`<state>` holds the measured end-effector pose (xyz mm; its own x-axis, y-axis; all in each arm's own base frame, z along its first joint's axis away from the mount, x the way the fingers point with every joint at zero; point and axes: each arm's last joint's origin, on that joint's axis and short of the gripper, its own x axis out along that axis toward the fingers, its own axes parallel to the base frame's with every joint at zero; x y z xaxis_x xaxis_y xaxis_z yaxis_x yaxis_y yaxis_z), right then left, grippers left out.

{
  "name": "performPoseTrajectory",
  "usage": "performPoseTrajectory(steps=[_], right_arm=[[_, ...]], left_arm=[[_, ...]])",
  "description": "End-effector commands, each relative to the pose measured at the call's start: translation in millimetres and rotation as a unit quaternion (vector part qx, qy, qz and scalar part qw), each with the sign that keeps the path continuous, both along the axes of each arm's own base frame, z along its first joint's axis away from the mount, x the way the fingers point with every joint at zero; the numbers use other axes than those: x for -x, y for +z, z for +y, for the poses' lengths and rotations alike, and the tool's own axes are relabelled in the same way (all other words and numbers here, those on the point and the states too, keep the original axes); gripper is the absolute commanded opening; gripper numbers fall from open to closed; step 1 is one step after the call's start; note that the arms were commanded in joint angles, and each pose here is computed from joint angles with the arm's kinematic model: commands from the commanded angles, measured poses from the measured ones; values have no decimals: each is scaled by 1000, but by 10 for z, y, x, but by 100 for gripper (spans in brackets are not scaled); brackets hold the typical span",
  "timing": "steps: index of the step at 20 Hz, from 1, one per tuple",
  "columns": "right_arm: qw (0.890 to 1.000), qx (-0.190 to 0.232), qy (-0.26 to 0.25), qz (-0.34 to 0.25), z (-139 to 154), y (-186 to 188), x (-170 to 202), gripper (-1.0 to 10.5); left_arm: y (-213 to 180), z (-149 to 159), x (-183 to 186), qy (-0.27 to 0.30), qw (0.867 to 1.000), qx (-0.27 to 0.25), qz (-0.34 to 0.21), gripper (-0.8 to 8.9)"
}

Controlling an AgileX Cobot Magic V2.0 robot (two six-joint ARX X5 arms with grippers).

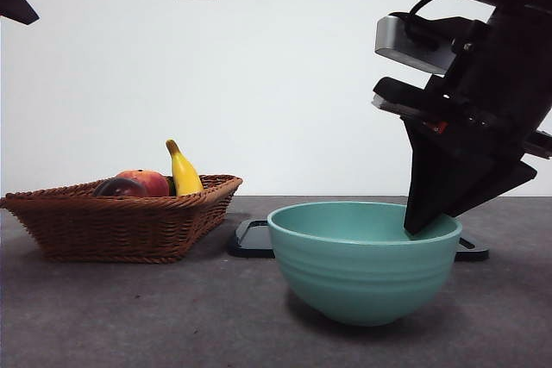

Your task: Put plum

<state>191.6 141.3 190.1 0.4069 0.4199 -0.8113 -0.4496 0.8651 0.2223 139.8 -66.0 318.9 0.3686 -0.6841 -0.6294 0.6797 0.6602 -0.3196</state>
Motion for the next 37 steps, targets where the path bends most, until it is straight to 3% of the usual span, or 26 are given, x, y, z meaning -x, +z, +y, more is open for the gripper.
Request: performPoseTrajectory(steps=[1, 7, 10, 15, 17, 21, 28, 33, 37], right_arm=[[1000, -2, -4, 1, 33, -18, -10, 8], [1000, -1, -4, 2, 33, -20, -7, 22], [1000, 3, -5, 8, 26, -27, 2, 160], [1000, 9, -21, 5, 19, -28, -4, 178], [1000, 12, -27, -5, 17, 5, -13, 247], [999, -10, -29, -38, -27, 276, 25, 293], [989, -67, -20, -128, -267, 1115, 349, 293], [986, -125, 39, -104, -474, 1322, 719, 293], [987, -131, 63, -66, -624, 1322, 963, 293]], left_arm=[[19, -13, -12, -7, 1000, 0, -7, 405], [19, -13, -12, -7, 1000, 0, -7, 405], [19, -13, -11, -7, 1000, 0, -6, 405], [9, -9, -1, -8, 1000, -2, 1, 405], [9, -9, -1, -8, 1000, -2, 1, 405], [10, -9, -2, -8, 1000, -2, 0, 405], [9, -9, -2, -7, 1000, -2, 1, 405], [9, -9, -2, -7, 1000, -2, 1, 405], [9, -9, -1, -6, 1000, -2, 2, 405]])
